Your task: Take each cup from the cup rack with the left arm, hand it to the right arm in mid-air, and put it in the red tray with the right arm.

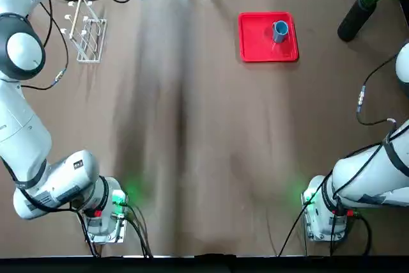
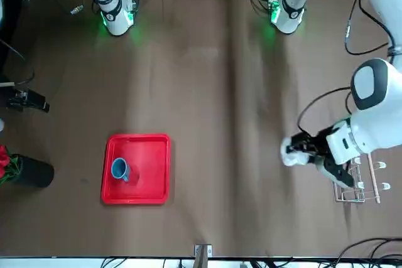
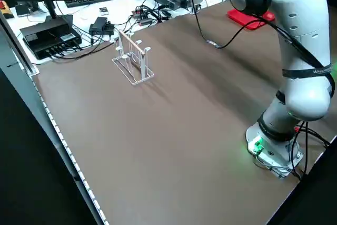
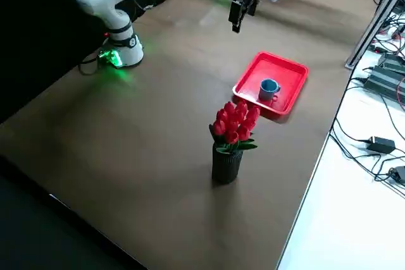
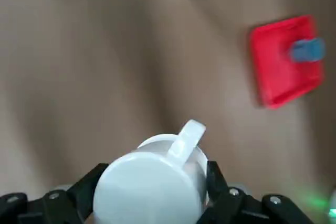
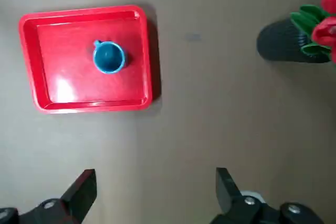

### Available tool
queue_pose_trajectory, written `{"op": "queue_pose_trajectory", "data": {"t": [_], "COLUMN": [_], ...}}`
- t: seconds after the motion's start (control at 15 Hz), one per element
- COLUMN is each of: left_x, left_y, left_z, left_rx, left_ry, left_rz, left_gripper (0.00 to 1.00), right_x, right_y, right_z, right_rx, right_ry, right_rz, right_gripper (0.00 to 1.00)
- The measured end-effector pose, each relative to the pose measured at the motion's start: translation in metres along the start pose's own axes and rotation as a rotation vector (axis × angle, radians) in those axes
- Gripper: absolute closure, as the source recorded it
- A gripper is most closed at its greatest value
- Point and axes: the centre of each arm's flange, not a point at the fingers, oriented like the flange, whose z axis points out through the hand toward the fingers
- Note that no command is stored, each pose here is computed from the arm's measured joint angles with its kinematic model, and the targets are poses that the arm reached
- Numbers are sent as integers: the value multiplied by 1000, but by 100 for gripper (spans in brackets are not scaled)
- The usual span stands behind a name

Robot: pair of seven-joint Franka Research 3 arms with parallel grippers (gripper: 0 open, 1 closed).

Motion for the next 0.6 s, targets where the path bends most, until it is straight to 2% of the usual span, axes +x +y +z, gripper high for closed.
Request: {"op": "queue_pose_trajectory", "data": {"t": [0.33, 0.6], "left_x": [-9, -14], "left_y": [87, 126], "left_z": [25, 41], "left_rx": [-168, -280], "left_ry": [-74, -132], "left_rz": [-213, -268], "left_gripper": [20, 20], "right_x": [0, -2], "right_y": [-27, -63], "right_z": [-1, -6], "right_rx": [190, 448], "right_ry": [0, -21], "right_rz": [-23, -37], "right_gripper": [0, 0]}}
